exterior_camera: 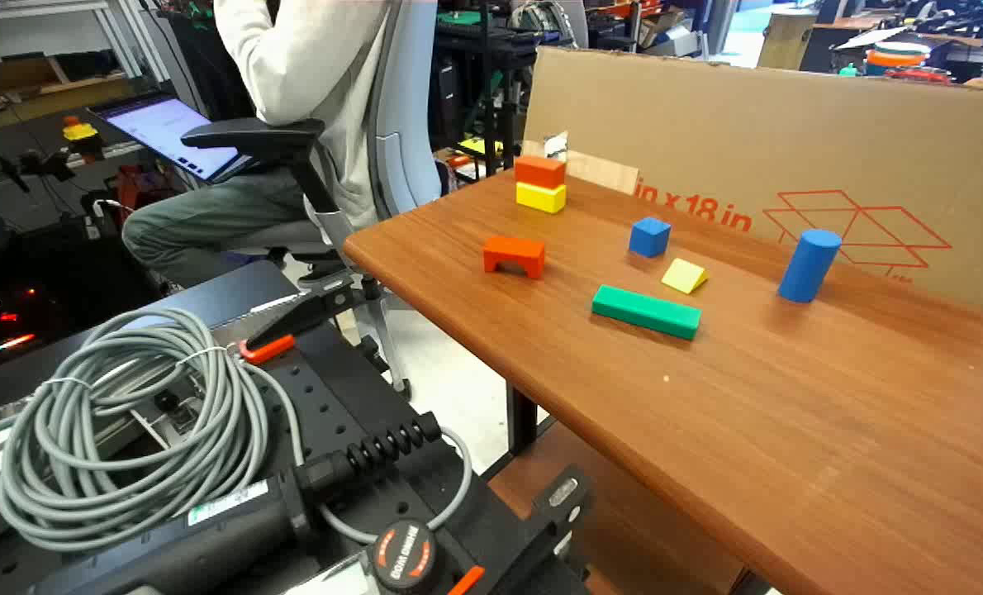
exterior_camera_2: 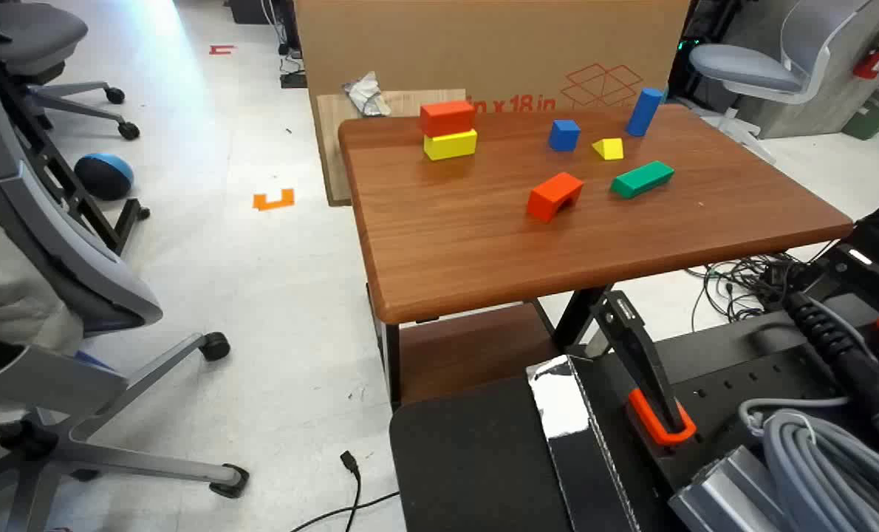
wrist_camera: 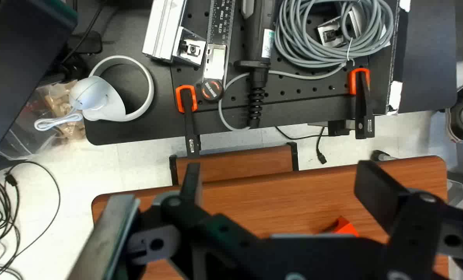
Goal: Remove the orange block from the top of the yellow block
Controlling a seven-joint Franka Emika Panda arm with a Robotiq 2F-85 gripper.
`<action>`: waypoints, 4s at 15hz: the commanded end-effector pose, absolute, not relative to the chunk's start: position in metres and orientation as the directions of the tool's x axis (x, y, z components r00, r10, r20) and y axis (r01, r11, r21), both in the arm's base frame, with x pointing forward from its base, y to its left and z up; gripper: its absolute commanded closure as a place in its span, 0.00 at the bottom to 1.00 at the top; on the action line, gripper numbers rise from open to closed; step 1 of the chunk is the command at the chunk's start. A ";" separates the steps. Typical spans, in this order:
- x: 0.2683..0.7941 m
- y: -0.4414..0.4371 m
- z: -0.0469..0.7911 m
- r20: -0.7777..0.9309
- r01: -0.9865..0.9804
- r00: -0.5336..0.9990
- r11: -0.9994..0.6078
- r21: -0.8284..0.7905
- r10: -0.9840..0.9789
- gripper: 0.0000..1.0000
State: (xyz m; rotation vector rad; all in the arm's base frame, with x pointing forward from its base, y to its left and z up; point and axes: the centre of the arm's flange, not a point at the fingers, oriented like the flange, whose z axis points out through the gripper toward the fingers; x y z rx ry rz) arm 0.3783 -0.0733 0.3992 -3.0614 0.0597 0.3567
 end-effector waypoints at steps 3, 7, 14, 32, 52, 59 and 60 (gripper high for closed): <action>0.378 -0.073 0.399 -0.231 -0.045 0.973 -0.998 -0.054 -0.032 0.00; 0.378 -0.073 0.399 -0.231 -0.045 0.973 -0.998 -0.054 -0.032 0.00; 0.378 -0.073 0.399 -0.231 -0.045 0.973 -0.998 -0.054 -0.032 0.00; 0.437 -0.031 0.358 -0.211 -0.065 0.976 -0.994 -0.084 -0.046 0.00; 0.620 0.141 0.288 -0.035 0.121 0.992 -0.992 0.019 0.120 0.00; 0.658 0.181 0.245 -0.076 0.189 0.980 -0.981 0.047 0.185 0.00; 0.662 0.183 0.238 -0.084 0.195 0.978 -0.980 0.041 0.191 0.00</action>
